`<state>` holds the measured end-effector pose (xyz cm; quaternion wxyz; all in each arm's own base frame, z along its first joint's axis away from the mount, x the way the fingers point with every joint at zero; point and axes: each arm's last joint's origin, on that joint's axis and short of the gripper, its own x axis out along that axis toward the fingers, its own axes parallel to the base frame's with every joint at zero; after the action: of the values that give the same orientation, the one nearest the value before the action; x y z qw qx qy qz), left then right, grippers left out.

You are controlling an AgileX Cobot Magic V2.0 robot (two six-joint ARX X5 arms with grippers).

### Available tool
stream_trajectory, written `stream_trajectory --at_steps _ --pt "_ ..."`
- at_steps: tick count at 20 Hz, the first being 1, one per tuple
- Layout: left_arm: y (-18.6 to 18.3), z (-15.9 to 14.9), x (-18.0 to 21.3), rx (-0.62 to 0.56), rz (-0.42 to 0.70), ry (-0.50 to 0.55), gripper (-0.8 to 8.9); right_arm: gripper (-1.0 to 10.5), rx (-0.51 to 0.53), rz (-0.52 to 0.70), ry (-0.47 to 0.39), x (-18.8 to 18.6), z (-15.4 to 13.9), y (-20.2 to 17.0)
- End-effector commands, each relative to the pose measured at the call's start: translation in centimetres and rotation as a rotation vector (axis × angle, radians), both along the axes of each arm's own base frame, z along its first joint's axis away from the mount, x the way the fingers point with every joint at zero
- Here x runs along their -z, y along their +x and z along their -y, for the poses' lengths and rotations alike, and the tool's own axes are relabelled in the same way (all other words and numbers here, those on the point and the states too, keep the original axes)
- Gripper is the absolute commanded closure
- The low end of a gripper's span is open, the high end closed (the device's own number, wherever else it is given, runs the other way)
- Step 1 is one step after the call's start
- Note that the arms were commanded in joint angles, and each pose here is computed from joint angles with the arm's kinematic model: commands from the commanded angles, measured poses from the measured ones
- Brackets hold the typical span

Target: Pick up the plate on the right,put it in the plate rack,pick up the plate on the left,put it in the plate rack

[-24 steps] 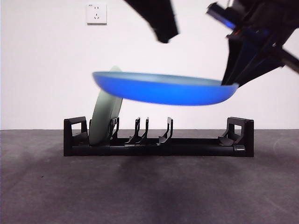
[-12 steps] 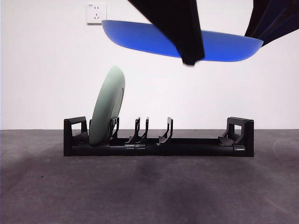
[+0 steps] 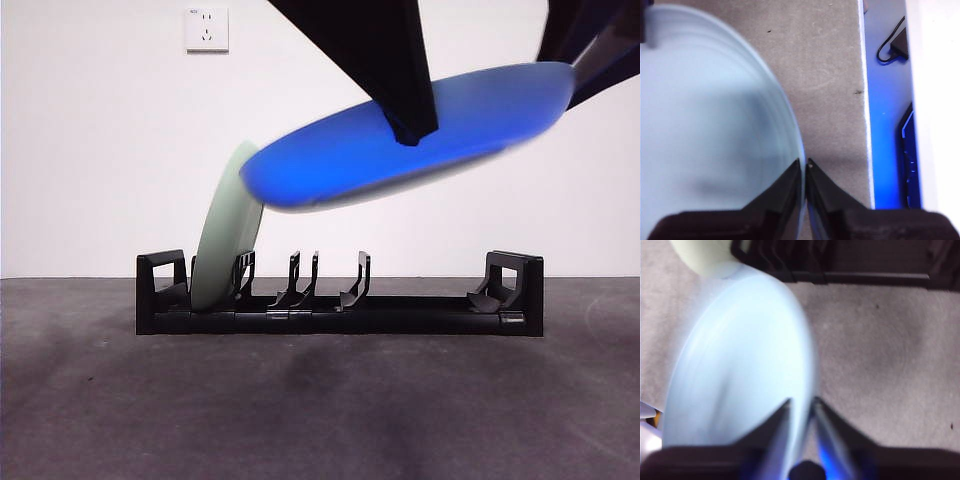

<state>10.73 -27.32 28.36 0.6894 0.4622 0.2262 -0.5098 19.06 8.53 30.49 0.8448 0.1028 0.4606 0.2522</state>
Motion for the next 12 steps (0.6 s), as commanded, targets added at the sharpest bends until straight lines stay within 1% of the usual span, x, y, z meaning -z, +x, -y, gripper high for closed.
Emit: stream_trajectory --at_steps 1,3,4,6,7,9,10,12 --pt "0.0 0.2 0.4 -0.003 -0.008 0.006 8.22 5.9 -0.015 0.066 0.007 -0.8 0.5 -0.3" --pt "0.1 0.3 0.3 -0.007 -0.005 -0.009 8.22 5.9 0.007 0.132 0.029 -1.7 1.1 -0.6" --pt "0.2 0.4 0.2 -0.018 -0.004 -0.032 8.22 5.9 0.022 0.182 0.046 -2.3 1.4 -1.0" --pt "0.7 0.6 -0.1 -0.058 -0.007 -0.094 8.22 6.0 0.055 0.292 0.076 -3.7 2.3 -1.7" --pt "1.3 0.6 -0.3 -0.095 -0.009 -0.136 8.22 6.0 0.093 0.366 0.078 -4.6 2.8 -2.3" --pt "2.8 0.4 -0.8 -0.168 -0.042 -0.238 8.22 6.0 0.204 0.491 0.037 -5.9 3.7 -3.5" --pt "3.7 0.3 -1.0 -0.187 -0.085 -0.301 8.22 6.0 0.261 0.540 0.009 -6.4 4.1 -4.2" --pt "5.7 -0.2 -1.7 -0.219 -0.155 -0.434 8.22 6.0 0.339 0.613 -0.040 -7.1 4.8 -5.5"
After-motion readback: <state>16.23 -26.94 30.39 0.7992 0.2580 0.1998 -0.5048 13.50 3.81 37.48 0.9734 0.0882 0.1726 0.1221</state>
